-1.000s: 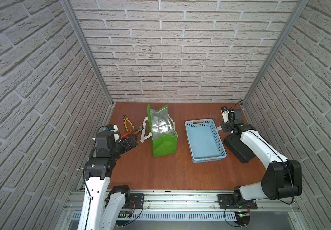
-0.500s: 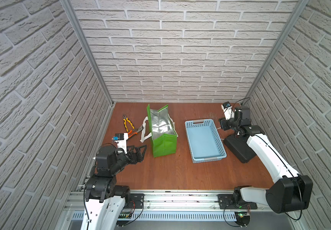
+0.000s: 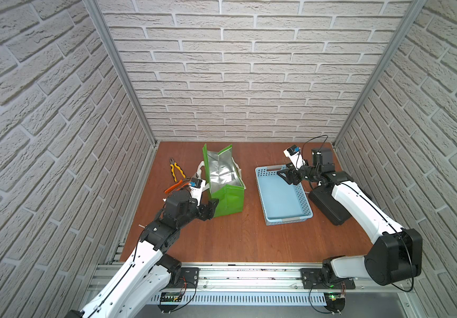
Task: Place the ice pack in the delivery bag
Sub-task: Adjust the delivery bag at the center of the board.
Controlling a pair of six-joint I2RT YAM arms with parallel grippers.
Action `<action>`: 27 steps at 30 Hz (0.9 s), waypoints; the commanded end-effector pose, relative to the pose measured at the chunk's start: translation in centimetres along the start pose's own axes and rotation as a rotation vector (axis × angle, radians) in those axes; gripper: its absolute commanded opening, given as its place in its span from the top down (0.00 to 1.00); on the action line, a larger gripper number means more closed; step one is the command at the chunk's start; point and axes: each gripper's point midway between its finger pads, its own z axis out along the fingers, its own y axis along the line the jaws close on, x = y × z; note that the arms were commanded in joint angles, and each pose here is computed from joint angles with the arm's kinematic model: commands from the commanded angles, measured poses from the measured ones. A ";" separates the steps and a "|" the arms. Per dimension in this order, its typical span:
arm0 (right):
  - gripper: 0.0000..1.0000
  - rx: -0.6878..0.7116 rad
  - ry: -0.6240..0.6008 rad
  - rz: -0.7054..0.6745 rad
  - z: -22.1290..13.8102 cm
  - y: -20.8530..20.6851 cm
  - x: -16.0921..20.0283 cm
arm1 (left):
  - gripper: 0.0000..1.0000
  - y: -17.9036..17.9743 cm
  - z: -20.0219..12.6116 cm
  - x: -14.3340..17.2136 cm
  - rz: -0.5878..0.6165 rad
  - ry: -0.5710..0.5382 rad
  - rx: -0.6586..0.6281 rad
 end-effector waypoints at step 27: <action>0.18 -0.449 -0.186 -0.411 11.8 8.3 -11.2 | 1.00 8.1 -4.2 -5.0 -0.161 -0.246 -0.077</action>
